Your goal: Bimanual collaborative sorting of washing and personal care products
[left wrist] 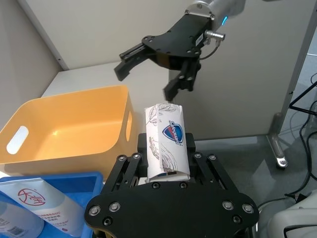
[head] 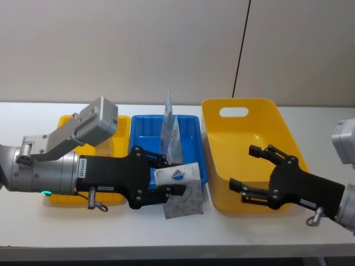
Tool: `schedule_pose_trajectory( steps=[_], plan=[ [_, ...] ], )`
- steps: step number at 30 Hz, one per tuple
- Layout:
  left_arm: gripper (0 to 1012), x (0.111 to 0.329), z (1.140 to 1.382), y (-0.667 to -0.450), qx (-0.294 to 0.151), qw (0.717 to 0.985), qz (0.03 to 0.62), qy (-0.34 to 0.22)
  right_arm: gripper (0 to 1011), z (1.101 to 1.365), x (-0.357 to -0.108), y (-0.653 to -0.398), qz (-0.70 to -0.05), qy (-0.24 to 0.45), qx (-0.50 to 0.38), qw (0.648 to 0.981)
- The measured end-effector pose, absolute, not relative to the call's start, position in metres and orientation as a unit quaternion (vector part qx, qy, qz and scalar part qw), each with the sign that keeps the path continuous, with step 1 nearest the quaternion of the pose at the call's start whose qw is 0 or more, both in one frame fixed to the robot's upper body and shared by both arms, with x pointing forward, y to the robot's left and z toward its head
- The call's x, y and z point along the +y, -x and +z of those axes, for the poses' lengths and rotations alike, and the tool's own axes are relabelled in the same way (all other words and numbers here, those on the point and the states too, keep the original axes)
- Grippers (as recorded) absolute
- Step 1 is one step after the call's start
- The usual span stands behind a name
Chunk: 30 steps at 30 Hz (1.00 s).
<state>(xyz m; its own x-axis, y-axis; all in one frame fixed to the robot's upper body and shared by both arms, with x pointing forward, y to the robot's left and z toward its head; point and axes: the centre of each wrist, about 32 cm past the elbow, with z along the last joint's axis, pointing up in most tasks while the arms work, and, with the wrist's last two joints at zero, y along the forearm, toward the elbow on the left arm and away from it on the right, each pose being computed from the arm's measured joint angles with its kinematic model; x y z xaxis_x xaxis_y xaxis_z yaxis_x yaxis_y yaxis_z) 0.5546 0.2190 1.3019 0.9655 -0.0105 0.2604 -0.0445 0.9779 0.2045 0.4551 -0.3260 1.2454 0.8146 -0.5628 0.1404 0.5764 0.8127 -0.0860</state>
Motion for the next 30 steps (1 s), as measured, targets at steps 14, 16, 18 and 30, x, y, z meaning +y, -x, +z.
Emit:
schedule_pose_trajectory(
  steps=[14,16,18,30],
  plan=[
    [365,0.219,1.302,-0.555,-0.131,0.986,0.009,-0.105,1003,1.267,-0.354,-0.469,-0.179,0.111,-0.072,0.975],
    [365,0.219,1.302,-0.555,-0.131,0.986,0.009,-0.105,1003,1.27,-0.357,-0.472,-0.161,0.117,-0.075,0.977],
    [365,0.219,1.302,-0.555,-0.131,0.986,0.009,-0.105,1003,1.271,-0.358,-0.473,-0.147,0.119,-0.079,0.979],
    [364,0.219,1.302,-0.555,-0.131,0.986,0.009,-0.105,1003,1.271,-0.353,-0.487,-0.08,0.128,-0.111,0.982]
  ],
)
